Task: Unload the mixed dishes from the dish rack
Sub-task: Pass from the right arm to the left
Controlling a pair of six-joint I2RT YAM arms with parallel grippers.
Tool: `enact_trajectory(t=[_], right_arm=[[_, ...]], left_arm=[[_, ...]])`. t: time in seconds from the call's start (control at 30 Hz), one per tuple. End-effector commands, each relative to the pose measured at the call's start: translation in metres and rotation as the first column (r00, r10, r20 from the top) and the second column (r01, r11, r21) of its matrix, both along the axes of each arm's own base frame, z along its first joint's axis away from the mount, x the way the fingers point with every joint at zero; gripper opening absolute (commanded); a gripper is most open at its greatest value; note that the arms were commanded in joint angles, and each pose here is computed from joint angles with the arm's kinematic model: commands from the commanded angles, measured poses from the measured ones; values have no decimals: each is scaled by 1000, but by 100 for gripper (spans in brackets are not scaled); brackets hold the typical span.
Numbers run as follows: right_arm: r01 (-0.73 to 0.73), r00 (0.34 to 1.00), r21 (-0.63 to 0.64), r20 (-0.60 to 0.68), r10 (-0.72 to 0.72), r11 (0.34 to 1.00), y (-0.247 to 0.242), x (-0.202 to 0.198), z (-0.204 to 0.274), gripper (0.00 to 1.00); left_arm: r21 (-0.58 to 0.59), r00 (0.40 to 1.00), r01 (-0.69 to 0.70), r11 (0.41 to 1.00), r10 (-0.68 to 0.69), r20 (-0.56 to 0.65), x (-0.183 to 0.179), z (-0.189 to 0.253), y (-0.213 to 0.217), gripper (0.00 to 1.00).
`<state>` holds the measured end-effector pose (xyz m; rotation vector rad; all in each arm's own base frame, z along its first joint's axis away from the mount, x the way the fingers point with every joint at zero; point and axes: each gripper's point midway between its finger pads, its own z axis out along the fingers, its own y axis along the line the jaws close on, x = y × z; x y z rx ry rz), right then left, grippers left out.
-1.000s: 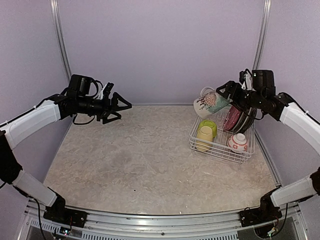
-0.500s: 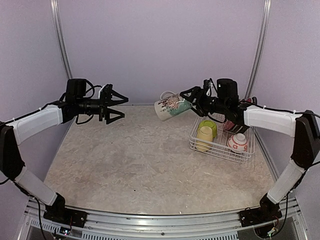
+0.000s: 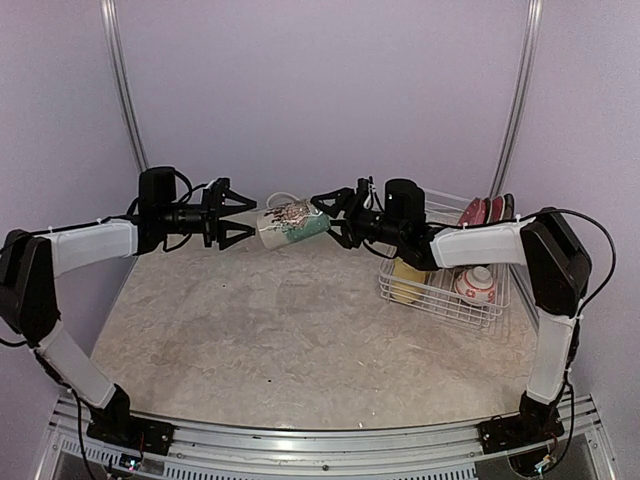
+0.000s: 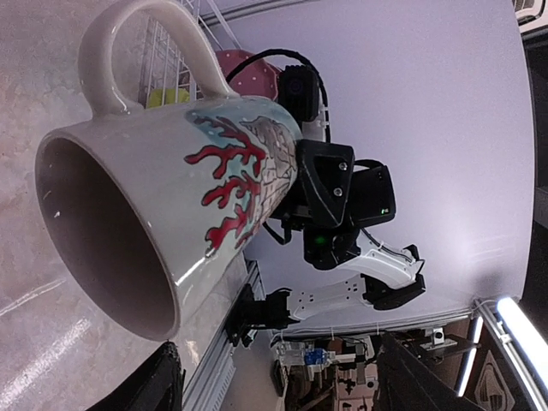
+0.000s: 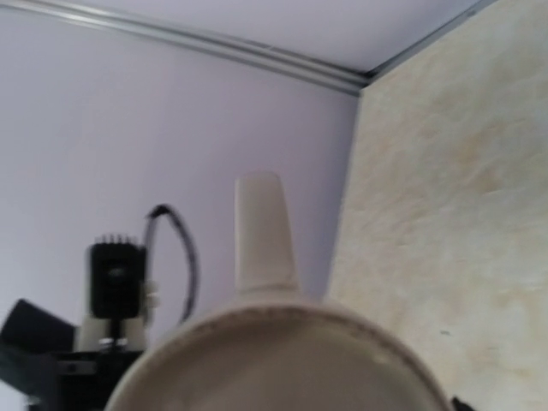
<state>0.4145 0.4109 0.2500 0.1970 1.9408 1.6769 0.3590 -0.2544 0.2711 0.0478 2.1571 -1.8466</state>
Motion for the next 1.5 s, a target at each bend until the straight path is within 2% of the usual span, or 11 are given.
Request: enact_trajectory(t=[0.0, 0.17, 0.23, 0.33, 0.57, 0.77, 1.03, 1.13, 1.27, 1.37, 1.47], right_arm=[[-76, 979, 245, 201, 26, 967, 13, -15, 98, 0], [-77, 981, 260, 193, 27, 963, 17, -17, 94, 0], [-85, 981, 262, 191, 34, 961, 18, -18, 94, 0], [-93, 981, 274, 189, 41, 957, 24, -21, 94, 0], [-124, 980, 321, 186, 66, 939, 31, -26, 91, 0], [-134, 979, 332, 189, 73, 934, 34, -31, 89, 0], [-153, 975, 343, 204, 85, 927, 38, -34, 87, 0], [-152, 974, 334, 208, 85, 930, 39, -35, 84, 0], [-155, 976, 331, 200, 91, 931, 41, -36, 76, 0], [-146, 978, 325, 190, 86, 934, 40, -35, 68, 14], [-140, 979, 312, 188, 84, 940, 40, -35, 62, 34]], left_arm=[[-26, 999, 18, 999, -19, -36, 3, -10, -1, 68], [-7, 997, -26, 1000, 26, -77, 9, -23, 2, 65], [-16, 998, -14, 1000, 13, -59, 7, -19, 1, 65], [-37, 999, 8, 999, -9, -34, 5, -13, 0, 54], [-65, 999, 30, 997, -30, 11, 2, -5, -2, 42], [-77, 999, 40, 996, -39, 20, 1, -4, -2, 25], [-91, 998, 51, 995, -48, 39, -1, 0, -3, 11], [-97, 997, 52, 994, -48, 52, -3, 4, -2, 2], [-96, 997, 44, 994, -38, 68, -3, 5, -1, 0], [-97, 996, 36, 995, -29, 80, -3, 9, -1, 0], [-95, 996, 19, 995, -11, 86, -1, 11, 2, 0]])
